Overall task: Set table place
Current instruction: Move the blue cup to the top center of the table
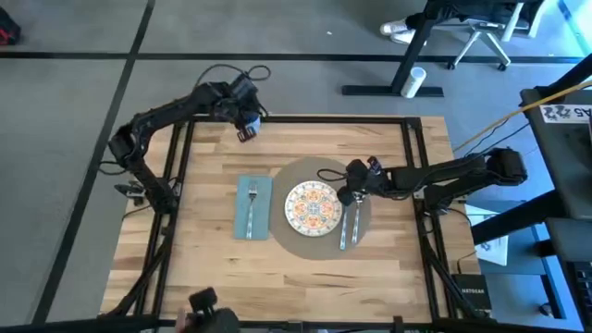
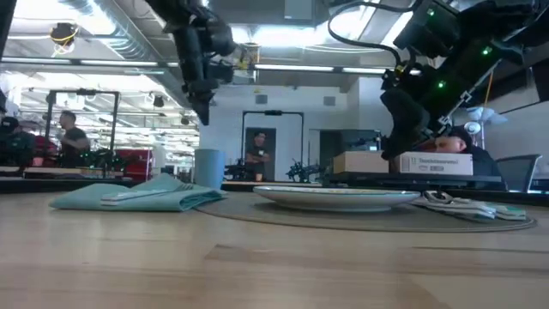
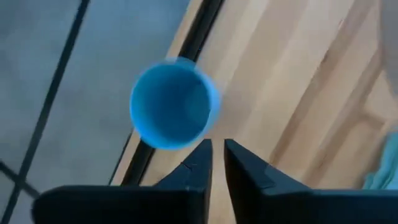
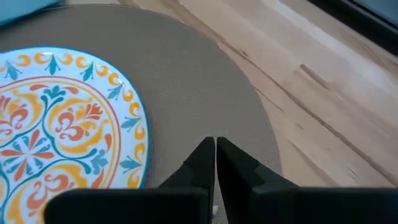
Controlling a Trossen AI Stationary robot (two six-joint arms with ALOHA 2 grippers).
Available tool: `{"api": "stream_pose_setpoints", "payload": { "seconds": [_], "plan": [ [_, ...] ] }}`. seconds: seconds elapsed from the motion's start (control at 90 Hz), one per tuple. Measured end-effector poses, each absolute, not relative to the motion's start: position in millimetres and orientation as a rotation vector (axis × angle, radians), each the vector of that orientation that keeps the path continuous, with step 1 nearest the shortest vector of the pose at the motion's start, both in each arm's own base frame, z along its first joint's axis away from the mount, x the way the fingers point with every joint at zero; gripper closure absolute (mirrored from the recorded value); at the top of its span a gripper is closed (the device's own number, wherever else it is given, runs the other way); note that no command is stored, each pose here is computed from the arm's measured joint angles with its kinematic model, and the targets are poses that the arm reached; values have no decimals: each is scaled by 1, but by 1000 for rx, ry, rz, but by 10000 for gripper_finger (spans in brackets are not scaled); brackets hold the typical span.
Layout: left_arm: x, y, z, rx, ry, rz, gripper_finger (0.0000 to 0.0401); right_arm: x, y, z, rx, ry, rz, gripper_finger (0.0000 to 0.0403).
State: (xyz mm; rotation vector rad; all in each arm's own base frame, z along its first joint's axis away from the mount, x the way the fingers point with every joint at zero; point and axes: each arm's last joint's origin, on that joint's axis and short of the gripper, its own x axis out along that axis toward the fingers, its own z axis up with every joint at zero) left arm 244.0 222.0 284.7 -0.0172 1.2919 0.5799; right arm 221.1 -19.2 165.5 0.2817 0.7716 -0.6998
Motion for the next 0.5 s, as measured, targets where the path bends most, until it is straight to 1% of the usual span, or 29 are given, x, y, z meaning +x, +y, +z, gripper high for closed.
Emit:
{"api": "stream_pose_setpoints", "payload": {
  "seconds": [0.133, 0.256, 0.367, 0.5],
  "plan": [
    [246, 230, 273, 14, 1342, 534, 322, 221, -19, 165, 282, 771, -700, 400],
    [253, 237, 262, 87, 1381, 524, 300, 221, -19, 165, 282, 772, -700, 400],
    [257, 243, 252, 137, 1418, 529, 291, 221, -19, 165, 282, 771, -700, 400],
    [260, 250, 238, 126, 1454, 522, 290, 221, -19, 165, 282, 771, -700, 400]
  ]
}}
